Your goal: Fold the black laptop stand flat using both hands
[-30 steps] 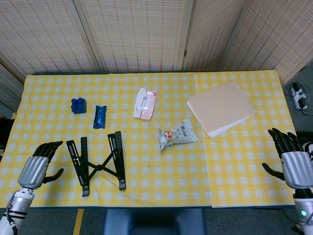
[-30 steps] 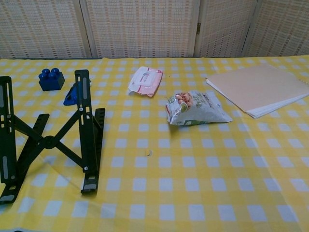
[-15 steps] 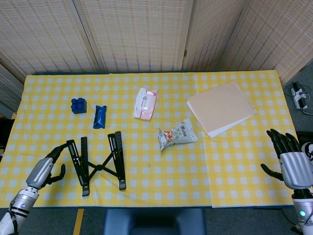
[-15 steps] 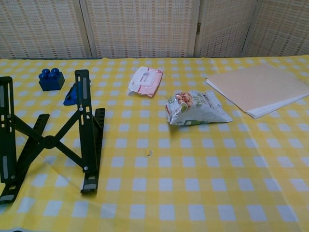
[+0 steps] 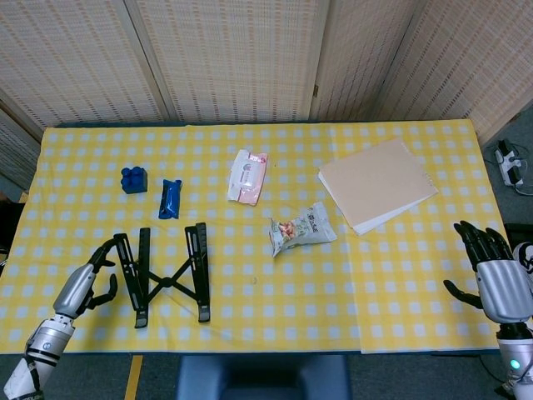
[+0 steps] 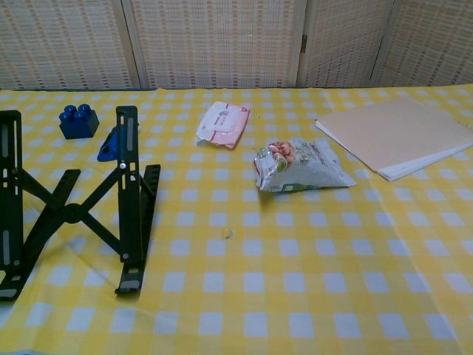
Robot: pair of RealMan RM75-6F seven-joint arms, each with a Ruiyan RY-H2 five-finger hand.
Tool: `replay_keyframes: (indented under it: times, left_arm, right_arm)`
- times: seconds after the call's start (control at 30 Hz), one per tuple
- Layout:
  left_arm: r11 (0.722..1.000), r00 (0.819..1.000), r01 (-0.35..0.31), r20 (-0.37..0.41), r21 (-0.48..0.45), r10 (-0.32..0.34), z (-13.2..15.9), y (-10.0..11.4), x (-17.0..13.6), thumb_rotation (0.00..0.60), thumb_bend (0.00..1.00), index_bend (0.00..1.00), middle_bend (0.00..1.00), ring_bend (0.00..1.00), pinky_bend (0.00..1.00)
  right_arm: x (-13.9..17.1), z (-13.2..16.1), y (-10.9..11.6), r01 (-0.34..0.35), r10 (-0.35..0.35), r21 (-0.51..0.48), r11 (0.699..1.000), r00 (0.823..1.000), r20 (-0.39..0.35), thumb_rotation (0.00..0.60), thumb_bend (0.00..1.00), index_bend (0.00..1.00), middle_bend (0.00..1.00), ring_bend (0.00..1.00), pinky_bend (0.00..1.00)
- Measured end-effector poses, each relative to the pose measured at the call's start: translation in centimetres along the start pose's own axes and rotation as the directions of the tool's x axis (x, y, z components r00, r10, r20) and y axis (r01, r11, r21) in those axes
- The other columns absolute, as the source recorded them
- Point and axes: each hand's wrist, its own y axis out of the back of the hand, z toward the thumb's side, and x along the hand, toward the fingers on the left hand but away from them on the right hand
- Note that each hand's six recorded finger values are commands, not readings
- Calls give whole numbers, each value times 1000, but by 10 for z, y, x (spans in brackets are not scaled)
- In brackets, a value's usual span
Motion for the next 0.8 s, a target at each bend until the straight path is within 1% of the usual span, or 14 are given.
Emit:
replay_keyframes:
  times: [0.13,0.27,0.57,0.67,0.73,0.8]
  left_arm:
    - [1000,999,7,53,-27,-5,20,-12,2,600,759,0,69,78,307]
    - [998,996,32,89,-47,-27,37,-26,10,600,759,0,69,79,315]
    - [996,989,80,125,-47,-74,65,-52,21,600,758,0,69,86,340]
    - [996,988,88,132,-31,-83,73,-62,21,600,752,0,84,129,378]
    - [996,988,86,131,-23,-82,76,-66,21,600,721,0,113,157,405]
    - [997,990,72,122,-10,-70,76,-68,21,600,658,0,127,163,411]
  right_arm:
    - [0,-1,-1,-1,1,-3,1000,1000,1,600,214,36,116,145,107]
    - [0,-3,-1,0,0,-6,1000,1000,3,600,214,36,115,146,106]
    - [0,-7,-4,-7,7,-15,1000,1000,10,600,214,36,113,146,107]
    - [1,-9,-5,-10,11,-18,1000,1000,12,600,214,36,111,146,107]
    - [1,-10,-6,-13,13,-20,1000,1000,14,600,214,36,110,146,107]
    - [2,-11,-7,-19,19,-22,1000,1000,16,600,214,36,109,146,107]
